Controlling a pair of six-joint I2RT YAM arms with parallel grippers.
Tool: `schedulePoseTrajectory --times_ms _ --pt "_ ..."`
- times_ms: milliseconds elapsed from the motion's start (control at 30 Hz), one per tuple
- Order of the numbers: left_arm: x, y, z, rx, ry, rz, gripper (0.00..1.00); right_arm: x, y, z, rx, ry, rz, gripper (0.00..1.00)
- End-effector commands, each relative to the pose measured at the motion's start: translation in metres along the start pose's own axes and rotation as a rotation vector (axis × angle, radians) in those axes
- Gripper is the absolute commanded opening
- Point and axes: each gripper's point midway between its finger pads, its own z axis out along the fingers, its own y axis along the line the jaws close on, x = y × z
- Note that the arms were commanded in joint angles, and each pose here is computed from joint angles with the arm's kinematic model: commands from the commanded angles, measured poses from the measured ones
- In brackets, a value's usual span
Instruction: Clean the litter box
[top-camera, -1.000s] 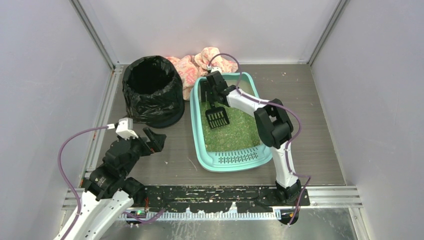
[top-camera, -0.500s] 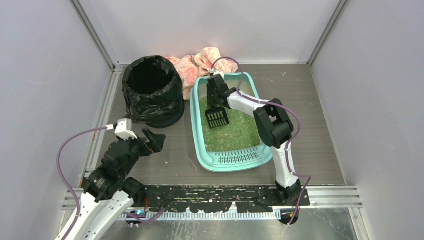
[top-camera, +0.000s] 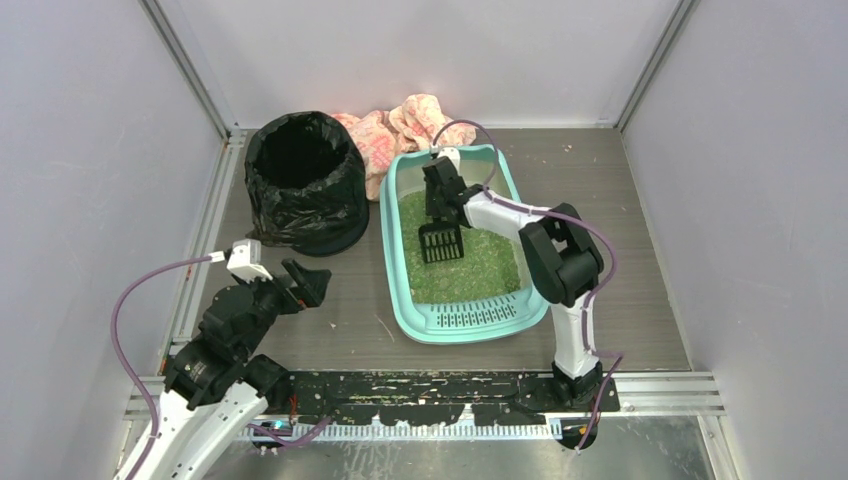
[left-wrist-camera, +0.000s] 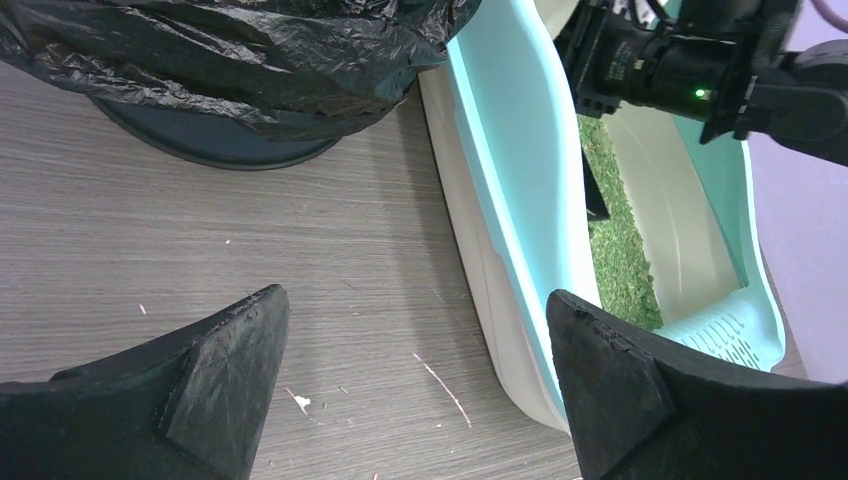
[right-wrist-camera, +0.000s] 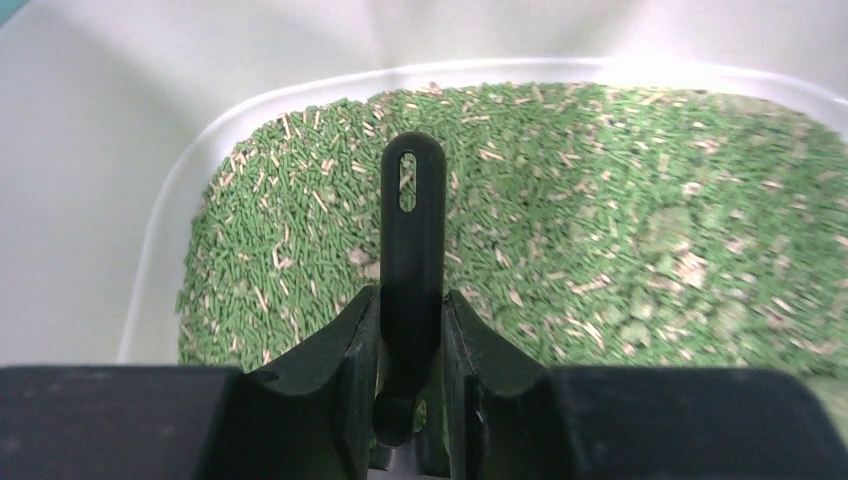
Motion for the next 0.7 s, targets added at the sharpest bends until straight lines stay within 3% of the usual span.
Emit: schedulePoseTrajectory --times_ms 0,400,667 --pt "-0.007 -0.009 0.000 0.044 -0.022 0.013 1.00 -0.062 -0.001 -0.053 -0.008 -0.165 0.031 0.01" --pt "-0.014 -0.028 0.006 0.100 -0.016 -0.021 1.00 -0.081 -0.006 -0.112 -0.058 -0.231 0.036 0.01" --pt "-0.017 -0.098 0.029 0.453 -0.046 -0.110 1.00 -0.103 0.006 -0.187 -0.128 -0.367 -0.019 0.01"
